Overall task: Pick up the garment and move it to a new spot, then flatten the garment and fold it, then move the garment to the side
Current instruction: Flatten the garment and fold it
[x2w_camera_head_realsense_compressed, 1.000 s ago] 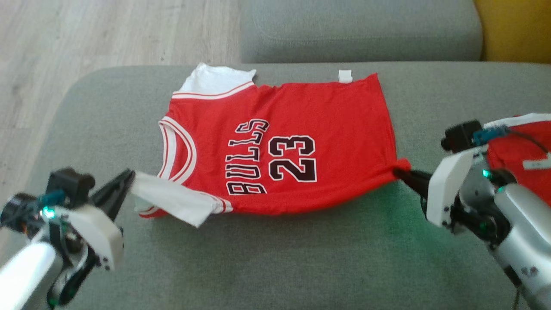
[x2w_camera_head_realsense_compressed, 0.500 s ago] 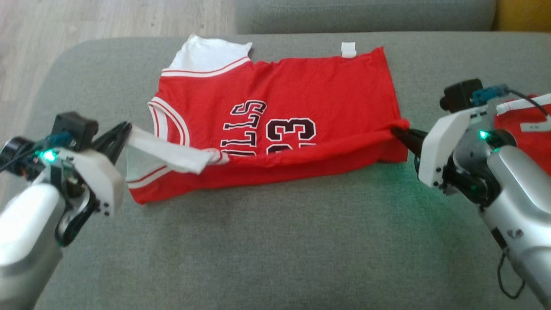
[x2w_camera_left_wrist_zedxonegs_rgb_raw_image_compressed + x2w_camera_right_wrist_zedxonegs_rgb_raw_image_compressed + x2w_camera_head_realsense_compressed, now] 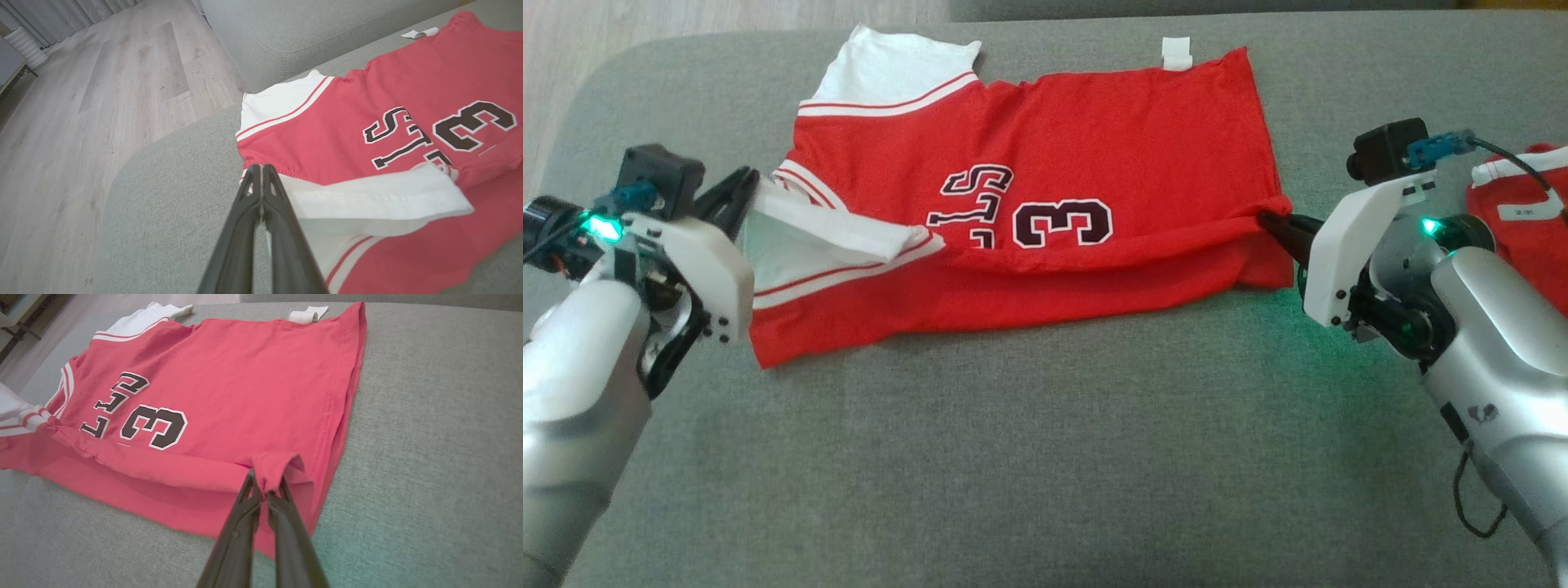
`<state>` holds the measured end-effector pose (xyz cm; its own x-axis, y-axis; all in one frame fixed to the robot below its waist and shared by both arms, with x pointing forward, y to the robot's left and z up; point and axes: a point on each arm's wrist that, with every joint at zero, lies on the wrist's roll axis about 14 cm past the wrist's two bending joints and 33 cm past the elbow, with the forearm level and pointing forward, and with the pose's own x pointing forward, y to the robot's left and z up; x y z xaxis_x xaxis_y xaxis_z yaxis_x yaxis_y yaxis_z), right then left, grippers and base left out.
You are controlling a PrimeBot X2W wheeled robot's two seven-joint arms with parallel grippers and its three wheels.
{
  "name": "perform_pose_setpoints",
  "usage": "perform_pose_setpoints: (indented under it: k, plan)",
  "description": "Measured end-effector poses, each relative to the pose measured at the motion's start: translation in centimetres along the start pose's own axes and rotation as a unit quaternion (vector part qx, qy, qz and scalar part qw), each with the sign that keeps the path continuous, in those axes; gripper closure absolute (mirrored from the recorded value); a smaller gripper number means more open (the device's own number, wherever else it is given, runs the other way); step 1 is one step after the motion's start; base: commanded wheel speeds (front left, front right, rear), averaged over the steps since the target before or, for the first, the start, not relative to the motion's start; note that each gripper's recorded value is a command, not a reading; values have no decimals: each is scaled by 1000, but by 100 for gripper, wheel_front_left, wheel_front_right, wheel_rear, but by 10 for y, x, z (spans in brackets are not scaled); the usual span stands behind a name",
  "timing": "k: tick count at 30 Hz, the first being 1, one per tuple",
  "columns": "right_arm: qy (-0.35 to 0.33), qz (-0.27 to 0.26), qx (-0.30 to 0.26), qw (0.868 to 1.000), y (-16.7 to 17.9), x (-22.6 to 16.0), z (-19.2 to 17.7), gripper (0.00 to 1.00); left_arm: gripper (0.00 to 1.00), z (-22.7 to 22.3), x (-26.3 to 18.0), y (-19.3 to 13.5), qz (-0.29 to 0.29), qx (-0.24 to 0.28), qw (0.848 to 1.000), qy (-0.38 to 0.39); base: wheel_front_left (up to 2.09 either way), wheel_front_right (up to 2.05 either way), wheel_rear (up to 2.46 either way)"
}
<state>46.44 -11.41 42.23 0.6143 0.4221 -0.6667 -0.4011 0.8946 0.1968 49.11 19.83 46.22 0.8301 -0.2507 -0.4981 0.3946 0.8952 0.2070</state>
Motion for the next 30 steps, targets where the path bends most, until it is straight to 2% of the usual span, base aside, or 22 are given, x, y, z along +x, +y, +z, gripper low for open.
perform_pose_setpoints:
  k: [5,6,7,10,13,14,18,21,24,26,30]
  plan:
    - [5,-9,4,1000,-8,5,-3,100,100,3,12,3,6,-1,1000,0,0,0,0]
    - [1,-12,6,1000,-10,5,-2,34,58,4,14,4,7,-1,1000,-1,0,0,0]
    - [-1,-14,8,1000,-11,6,-1,0,0,5,16,6,10,-2,1000,-5,0,0,0]
    - [-33,-13,16,999,-10,9,12,0,0,19,20,9,19,-8,999,-36,0,0,0]
    - [-111,-17,23,993,-12,3,46,0,0,45,18,15,43,-8,995,-95,0,0,0]
    - [-111,-17,23,993,-12,3,46,0,0,45,18,15,43,-8,995,-95,0,0,0]
    - [-246,-20,54,968,-12,-19,96,0,0,86,4,23,78,-46,977,-194,0,0,0]
    - [-314,-31,54,947,-12,-35,113,0,0,107,-11,27,98,-78,962,-243,0,0,0]
    - [-372,-42,59,926,-11,-51,118,0,0,115,-26,26,114,-113,948,-276,0,0,0]
    - [-387,-50,36,920,-6,-56,114,0,0,108,-34,20,120,-129,943,-281,0,0,0]
    - [-412,-62,44,908,5,-66,104,0,0,93,-55,3,138,-166,929,-300,0,0,0]
